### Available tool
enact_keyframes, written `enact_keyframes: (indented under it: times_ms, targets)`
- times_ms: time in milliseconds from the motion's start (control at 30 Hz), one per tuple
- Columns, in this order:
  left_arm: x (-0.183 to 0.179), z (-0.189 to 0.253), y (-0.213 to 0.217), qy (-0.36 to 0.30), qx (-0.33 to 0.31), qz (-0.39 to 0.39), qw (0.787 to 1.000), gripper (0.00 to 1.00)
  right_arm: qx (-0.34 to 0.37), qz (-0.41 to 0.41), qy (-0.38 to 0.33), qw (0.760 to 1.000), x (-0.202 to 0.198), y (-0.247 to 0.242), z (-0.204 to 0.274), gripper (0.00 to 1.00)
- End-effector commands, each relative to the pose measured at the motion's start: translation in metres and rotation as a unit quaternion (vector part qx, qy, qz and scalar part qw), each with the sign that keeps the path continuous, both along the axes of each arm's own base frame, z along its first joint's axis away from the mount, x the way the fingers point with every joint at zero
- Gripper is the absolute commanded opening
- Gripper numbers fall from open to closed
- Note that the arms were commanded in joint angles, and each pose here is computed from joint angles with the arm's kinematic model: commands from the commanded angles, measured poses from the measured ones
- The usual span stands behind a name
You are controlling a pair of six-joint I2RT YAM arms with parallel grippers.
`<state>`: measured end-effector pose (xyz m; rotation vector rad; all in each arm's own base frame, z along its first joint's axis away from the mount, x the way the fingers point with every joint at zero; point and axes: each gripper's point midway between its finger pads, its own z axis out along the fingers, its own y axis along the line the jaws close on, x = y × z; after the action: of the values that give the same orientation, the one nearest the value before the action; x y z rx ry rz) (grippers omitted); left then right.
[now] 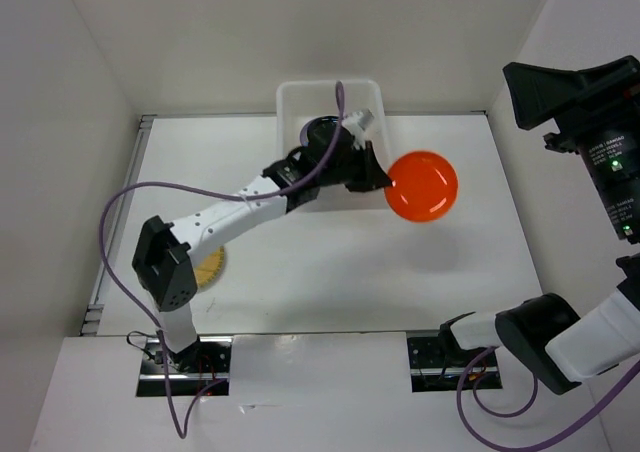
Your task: Place the mixed dishes into the plastic bin
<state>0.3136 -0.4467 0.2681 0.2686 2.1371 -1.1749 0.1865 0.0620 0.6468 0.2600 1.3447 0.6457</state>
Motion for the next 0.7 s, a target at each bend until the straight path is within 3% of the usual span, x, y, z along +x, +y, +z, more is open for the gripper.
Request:
enact_keyframes:
  times_ms: [0, 233, 333, 433, 467, 533, 567, 633, 667]
  targets:
    - [0.056, 0.044, 0.055, -0.040, 0.004, 0.068, 0.997, 0.00, -0.022, 0.009, 0.042, 0.999, 0.019, 0.011, -0.021, 1.00]
    - [0.159, 0.063, 0.131, -0.053, -0.012, 0.162, 0.985, 0.00, -0.039, 0.033, 0.077, 0.996, 0.037, 0.026, -0.040, 1.00]
    - [0.196, 0.041, 0.150, -0.031, -0.010, 0.187, 0.982, 0.00, -0.046, 0.037, 0.098, 0.993, 0.046, 0.031, -0.051, 1.00]
    - [0.224, 0.029, 0.149, -0.020, -0.016, 0.197, 0.980, 0.00, -0.045, 0.049, 0.089, 0.994, 0.043, 0.035, -0.051, 1.00]
    - [0.238, 0.008, 0.151, -0.003, -0.010, 0.204, 0.979, 0.00, -0.054, 0.049, 0.116, 0.991, 0.056, 0.040, -0.072, 1.00]
    - [0.250, 0.014, 0.147, -0.006, -0.015, 0.210, 0.978, 0.00, -0.041, 0.070, 0.065, 0.995, 0.038, 0.041, -0.056, 1.00]
    - [0.262, -0.012, 0.145, 0.013, -0.005, 0.219, 0.976, 0.00, -0.042, 0.078, 0.085, 0.992, 0.047, 0.048, -0.075, 1.00]
    - [0.274, -0.005, 0.148, 0.012, -0.009, 0.230, 0.973, 0.00, -0.034, 0.085, 0.068, 0.993, 0.036, 0.047, -0.071, 1.00]
    - [0.282, -0.029, 0.147, 0.027, 0.005, 0.235, 0.972, 0.00, -0.035, 0.086, 0.074, 0.993, 0.039, 0.048, -0.075, 1.00]
